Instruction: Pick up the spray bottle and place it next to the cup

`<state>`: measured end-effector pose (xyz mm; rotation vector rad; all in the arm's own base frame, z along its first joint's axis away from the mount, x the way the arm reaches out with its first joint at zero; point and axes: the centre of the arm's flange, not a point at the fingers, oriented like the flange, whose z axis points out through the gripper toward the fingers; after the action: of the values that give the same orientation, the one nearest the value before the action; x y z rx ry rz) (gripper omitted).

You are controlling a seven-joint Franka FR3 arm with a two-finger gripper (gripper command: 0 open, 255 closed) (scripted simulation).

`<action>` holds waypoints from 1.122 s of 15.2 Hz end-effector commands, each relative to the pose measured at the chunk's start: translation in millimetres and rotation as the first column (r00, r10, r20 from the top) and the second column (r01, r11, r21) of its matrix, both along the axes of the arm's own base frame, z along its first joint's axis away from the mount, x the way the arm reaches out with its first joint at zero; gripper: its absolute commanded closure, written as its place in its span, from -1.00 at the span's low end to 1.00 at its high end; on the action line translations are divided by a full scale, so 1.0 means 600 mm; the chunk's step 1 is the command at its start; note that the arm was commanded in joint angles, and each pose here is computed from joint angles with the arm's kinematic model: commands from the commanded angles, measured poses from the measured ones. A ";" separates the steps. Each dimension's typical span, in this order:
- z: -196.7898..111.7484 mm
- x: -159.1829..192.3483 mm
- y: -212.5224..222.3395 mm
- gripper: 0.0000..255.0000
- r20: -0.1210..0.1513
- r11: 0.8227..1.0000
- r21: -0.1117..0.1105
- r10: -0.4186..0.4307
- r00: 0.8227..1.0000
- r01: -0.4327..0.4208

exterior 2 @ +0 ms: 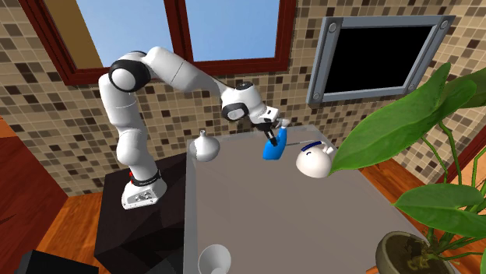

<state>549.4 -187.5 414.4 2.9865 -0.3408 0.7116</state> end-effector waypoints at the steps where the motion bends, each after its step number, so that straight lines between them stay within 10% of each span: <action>1: 0.020 -0.001 0.000 1.00 0.000 1.000 0.000 0.000 1.000 0.000; 17: 0.161 -0.001 0.000 1.00 0.000 1.000 0.000 0.000 1.000 0.000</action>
<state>549.6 -186.8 504.9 2.9863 -0.3412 0.7117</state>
